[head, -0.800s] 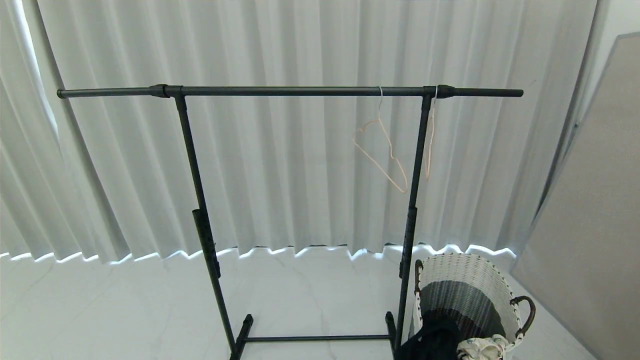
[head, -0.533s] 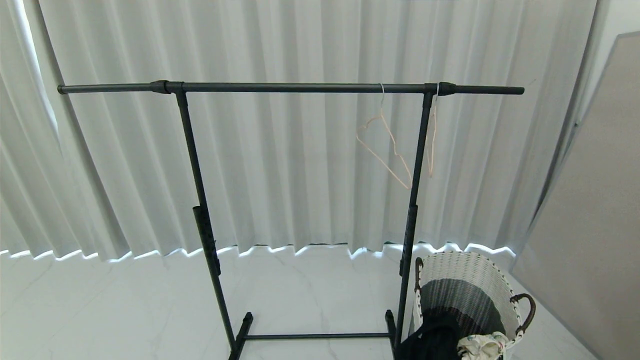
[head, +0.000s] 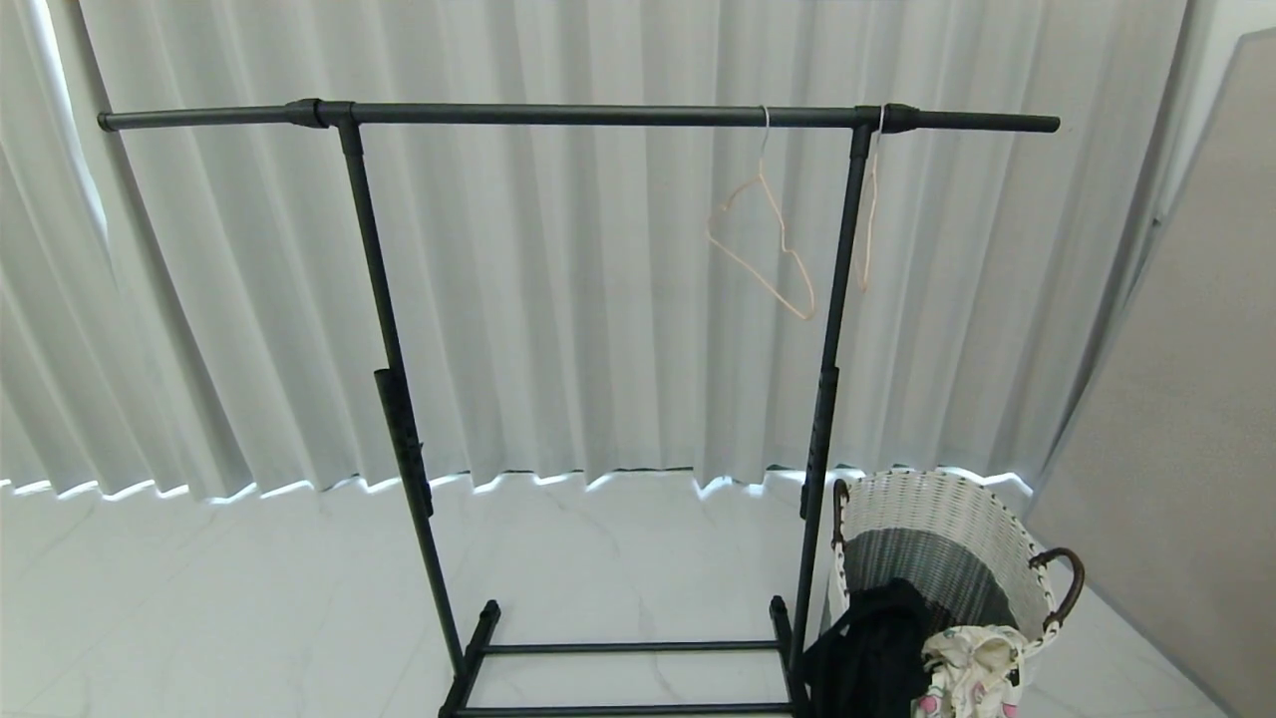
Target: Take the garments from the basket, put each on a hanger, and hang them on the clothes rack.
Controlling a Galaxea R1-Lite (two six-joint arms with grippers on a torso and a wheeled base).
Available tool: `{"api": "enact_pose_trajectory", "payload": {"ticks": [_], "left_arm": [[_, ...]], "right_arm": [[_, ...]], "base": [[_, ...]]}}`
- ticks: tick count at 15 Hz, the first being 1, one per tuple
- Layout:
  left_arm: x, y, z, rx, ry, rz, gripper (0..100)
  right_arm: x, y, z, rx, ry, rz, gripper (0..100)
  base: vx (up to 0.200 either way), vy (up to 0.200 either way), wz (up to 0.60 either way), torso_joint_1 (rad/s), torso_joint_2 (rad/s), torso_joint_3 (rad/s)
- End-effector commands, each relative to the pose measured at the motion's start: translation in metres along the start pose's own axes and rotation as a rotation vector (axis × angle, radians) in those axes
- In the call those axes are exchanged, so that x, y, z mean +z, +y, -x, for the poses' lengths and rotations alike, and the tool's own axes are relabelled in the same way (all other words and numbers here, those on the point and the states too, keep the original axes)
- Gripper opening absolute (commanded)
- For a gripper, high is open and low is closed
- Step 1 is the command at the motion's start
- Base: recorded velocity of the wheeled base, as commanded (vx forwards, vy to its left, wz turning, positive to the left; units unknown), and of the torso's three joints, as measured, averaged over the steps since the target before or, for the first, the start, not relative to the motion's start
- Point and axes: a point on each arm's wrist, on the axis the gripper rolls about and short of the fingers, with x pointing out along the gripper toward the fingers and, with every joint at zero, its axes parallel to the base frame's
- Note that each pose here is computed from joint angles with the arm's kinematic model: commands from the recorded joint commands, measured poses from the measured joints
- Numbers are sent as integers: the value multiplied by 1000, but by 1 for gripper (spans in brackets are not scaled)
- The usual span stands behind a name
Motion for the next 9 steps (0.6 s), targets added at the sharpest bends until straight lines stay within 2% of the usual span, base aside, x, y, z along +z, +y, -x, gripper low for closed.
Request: {"api": "enact_pose_trajectory", "payload": {"ticks": [1,4,6,7,9], "left_arm": [[0,0,0,0,0,1,100],[0,0,0,0,0,-3,100],[0,0,0,0,0,-4,100],[0,0,0,0,1,-9,100],[0,0,0,0,1,-9,100]], "right_arm": [[0,0,0,0,0,0,100],[0,0,0,0,0,-3,100],[0,0,0,-2,0,-30,100],[0,0,0,-2,0,-46,100],[0,0,0,0,0,-41,100]], "base": [[0,0,0,-144,461,315],[0,0,0,-4,63,22],[0,0,0,-58,144,112],[200,0,0,-17,61,46],[200,-200,0,-14,22,31]]}}
